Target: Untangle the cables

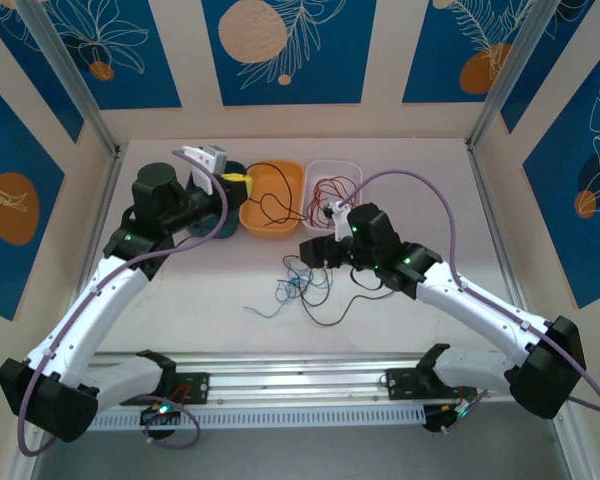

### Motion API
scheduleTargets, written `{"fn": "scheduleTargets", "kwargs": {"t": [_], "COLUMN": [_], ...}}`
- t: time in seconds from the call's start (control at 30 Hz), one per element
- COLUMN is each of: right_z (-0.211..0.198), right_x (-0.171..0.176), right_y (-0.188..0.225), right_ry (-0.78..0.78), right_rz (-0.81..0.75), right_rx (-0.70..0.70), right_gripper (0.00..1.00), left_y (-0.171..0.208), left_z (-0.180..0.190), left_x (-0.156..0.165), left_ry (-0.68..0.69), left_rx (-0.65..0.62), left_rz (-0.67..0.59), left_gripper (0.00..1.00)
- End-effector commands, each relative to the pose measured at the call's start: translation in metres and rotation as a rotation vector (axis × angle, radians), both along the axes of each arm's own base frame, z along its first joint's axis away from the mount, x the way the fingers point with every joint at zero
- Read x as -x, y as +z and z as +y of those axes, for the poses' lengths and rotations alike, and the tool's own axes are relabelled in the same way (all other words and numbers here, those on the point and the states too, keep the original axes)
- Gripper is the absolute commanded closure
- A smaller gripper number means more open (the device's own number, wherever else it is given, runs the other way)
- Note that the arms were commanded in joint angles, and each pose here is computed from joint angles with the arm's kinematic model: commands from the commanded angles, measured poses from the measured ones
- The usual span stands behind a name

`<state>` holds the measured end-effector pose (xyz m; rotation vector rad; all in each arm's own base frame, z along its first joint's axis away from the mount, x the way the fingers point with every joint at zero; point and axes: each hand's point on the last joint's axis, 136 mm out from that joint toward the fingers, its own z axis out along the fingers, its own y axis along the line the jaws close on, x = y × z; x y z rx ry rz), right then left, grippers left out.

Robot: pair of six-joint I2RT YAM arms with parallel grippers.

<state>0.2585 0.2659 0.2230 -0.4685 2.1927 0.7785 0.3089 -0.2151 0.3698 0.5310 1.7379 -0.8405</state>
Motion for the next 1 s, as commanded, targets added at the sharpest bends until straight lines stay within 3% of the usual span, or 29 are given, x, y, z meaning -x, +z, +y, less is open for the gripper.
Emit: {"fn": "scheduleTargets", "kwargs": {"t": [0.0, 0.2, 0.43, 0.5, 0.6, 0.7, 0.8, 0.97], "right_z": [-0.006, 0.013, 0.033, 0.036, 0.034, 0.021, 0.004, -0.016], "right_x": [-0.030, -0.035, -0.035, -0.038, -0.046, -0.058, -0.069, -0.077], "right_y": [0.012, 0.013, 0.022, 0.024, 0.023, 0.014, 0.001, -0.009], "right_ry": [-0.022, 0.075, 0.160, 0.159, 0.130, 0.068, -0.001, -0.079], "right_rz": [-0.244, -0.433, -0.527, -0.532, -0.505, -0.423, -0.311, -0.156], "right_rx": [0.131, 0.220, 0.205, 0.196, 0.182, 0.154, 0.111, 0.006], "right_gripper": [0.31, 0.31, 0.34, 0.43, 0.71, 0.89, 0.96, 0.98], "left_y": [0.017, 0.020, 0.020, 0.021, 0.022, 0.027, 0.033, 0.030], "left_z": [-0.006, -0.012, -0.016, -0.016, -0.016, -0.014, -0.010, -0.003], "left_x": [0.010, 0.022, 0.027, 0.028, 0.031, 0.035, 0.039, 0.033], "left_ry": [-0.068, -0.133, -0.168, -0.173, -0.179, -0.179, -0.171, -0.112], "left_rx": [0.034, 0.033, 0.044, 0.050, 0.057, 0.066, 0.069, 0.033], "left_rz": [-0.009, 0.029, 0.059, 0.062, 0.062, 0.045, 0.018, 0.012], "left_gripper": [1.00, 1.00, 1.00, 1.00, 1.00, 1.00, 1.00, 1.00]}}
